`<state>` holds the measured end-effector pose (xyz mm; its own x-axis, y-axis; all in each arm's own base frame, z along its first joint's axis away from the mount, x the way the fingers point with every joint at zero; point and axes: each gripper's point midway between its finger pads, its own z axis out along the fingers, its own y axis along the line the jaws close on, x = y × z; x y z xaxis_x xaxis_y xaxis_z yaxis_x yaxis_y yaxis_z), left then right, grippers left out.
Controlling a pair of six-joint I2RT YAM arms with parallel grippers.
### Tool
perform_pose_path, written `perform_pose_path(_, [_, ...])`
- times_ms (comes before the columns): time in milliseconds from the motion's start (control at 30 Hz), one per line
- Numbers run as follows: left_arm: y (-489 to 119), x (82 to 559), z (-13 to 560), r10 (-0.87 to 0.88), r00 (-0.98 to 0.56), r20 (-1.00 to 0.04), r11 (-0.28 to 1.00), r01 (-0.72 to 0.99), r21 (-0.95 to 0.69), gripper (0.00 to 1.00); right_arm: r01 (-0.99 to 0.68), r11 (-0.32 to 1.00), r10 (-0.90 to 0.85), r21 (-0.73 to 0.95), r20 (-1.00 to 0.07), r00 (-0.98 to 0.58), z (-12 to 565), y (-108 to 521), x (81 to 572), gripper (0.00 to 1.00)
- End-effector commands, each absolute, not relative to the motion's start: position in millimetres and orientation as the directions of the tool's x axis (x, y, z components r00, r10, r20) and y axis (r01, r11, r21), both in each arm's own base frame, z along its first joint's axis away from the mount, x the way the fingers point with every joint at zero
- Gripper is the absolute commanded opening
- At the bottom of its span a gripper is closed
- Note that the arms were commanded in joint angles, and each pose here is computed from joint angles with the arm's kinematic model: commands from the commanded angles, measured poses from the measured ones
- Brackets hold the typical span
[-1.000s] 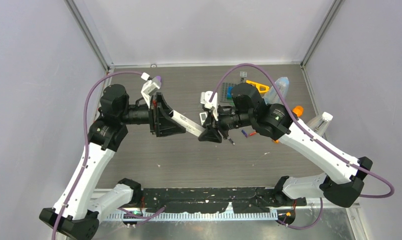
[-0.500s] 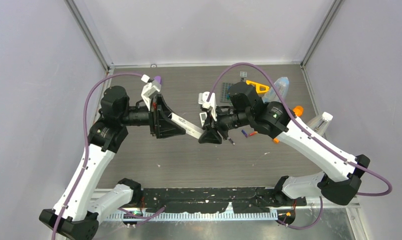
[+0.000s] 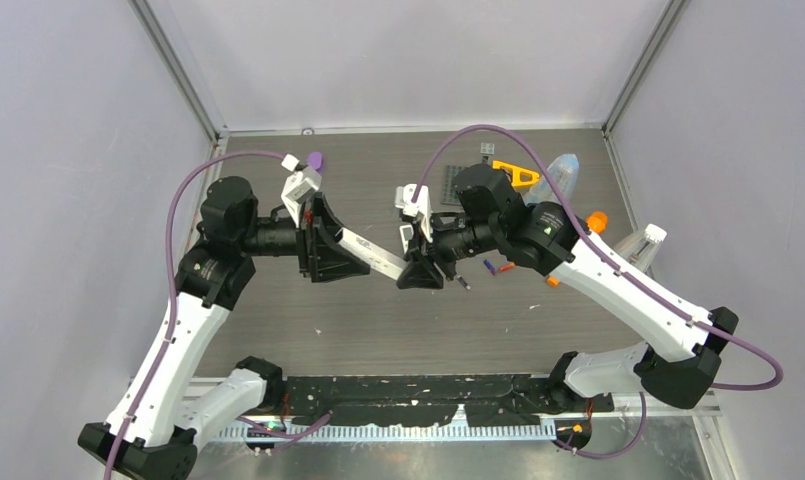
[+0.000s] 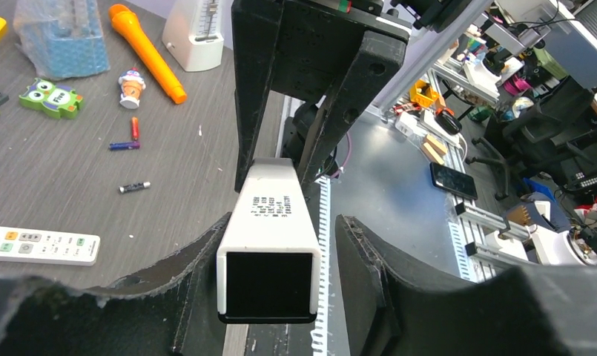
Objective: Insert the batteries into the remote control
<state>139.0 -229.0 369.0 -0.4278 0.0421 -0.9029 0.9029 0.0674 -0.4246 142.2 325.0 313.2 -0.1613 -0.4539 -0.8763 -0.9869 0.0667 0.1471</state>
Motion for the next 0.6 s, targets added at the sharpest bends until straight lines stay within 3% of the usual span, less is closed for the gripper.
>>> perform_pose_path(0, [-227,129,372,0.042,-0.384,-0.922,0.030,0.923,-0.383,0.50,-0.992,0.057,-0.360,0.109,-0.925,-0.122,346,333,144,0.12])
perform_pose_path(333, [-228,131,377,0.020,-0.373,-0.927,0.035,0.927,-0.373,0.36,-0.989,0.046,-0.344,0.142,-0.927,-0.149,344,336,140,0.11])
perform_pose_path(567, [-228,130,378,0.020,-0.377,-0.926,0.032,0.926,-0.376,0.49,-0.989,0.051,-0.368,0.138,-0.918,-0.147,338,334,141,0.11])
